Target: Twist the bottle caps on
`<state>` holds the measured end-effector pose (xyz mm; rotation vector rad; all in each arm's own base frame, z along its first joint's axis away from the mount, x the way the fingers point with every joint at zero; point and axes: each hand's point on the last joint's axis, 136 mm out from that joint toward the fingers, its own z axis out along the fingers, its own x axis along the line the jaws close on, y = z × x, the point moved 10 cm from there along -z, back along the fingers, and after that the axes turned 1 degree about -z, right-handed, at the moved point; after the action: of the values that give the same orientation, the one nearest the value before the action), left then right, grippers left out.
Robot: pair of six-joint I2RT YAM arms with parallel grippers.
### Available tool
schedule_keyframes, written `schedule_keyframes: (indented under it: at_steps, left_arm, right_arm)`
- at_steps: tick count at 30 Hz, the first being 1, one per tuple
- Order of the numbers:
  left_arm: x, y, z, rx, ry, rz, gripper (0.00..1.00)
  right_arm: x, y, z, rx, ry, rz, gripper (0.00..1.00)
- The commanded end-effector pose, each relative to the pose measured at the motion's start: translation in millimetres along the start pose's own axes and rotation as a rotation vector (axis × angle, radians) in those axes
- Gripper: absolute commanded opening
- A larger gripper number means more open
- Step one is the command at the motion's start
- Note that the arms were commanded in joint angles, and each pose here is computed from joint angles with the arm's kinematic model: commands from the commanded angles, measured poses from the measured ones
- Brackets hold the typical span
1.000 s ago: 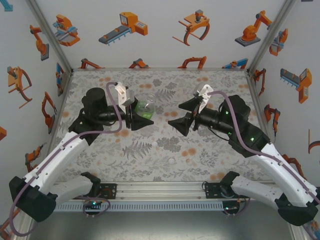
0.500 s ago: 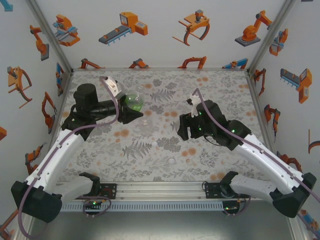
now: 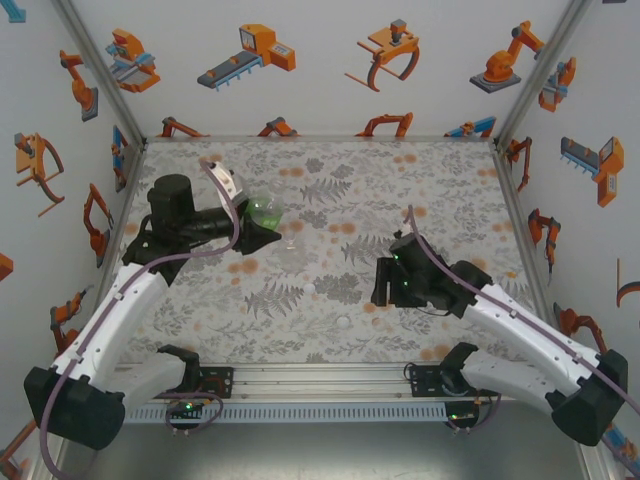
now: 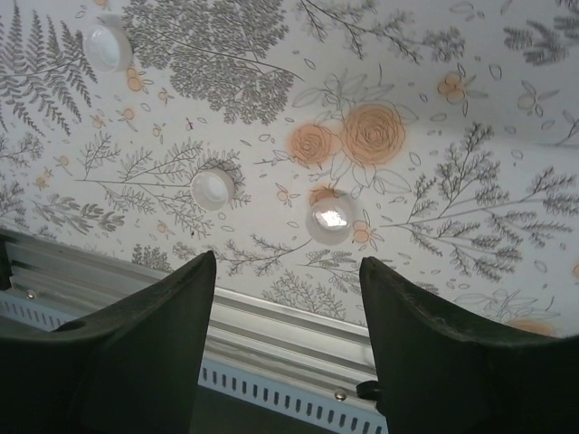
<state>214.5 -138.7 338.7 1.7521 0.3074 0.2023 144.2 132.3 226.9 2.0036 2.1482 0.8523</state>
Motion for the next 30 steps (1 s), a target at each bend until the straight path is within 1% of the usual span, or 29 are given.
schedule_keyframes:
  at_steps: [1, 6, 8, 9, 18, 30]
  left_arm:
    - [-3, 6, -5, -0.055, -0.005, 0.07, 0.02]
    - [-2, 5, -6, -0.079, -0.014, 0.079, 0.01]
    - [-2, 5, -6, -0.08, -0.01, 0.081, 0.01]
    - [-1, 5, -6, -0.08, -0.007, 0.079, 0.01]
    - [-1, 5, -7, -0.08, -0.003, 0.068, 0.02]
    - [1, 6, -6, -0.079, -0.01, 0.048, 0.04]
  right_arm:
    - [-5, -4, 7, 0.002, -0.026, 0.106, 0.55]
    - [-3, -12, 26, 0.081, -0.069, 0.103, 0.52]
    - [-1, -13, 31, 0.09, -0.087, 0.1, 0.51]
    - [1, -13, 33, 0.094, -0.093, 0.096, 0.5]
    - [12, -16, 45, 0.134, -0.172, 0.042, 0.49]
    - [13, -27, 71, 0.203, -0.254, 0.003, 0.47]
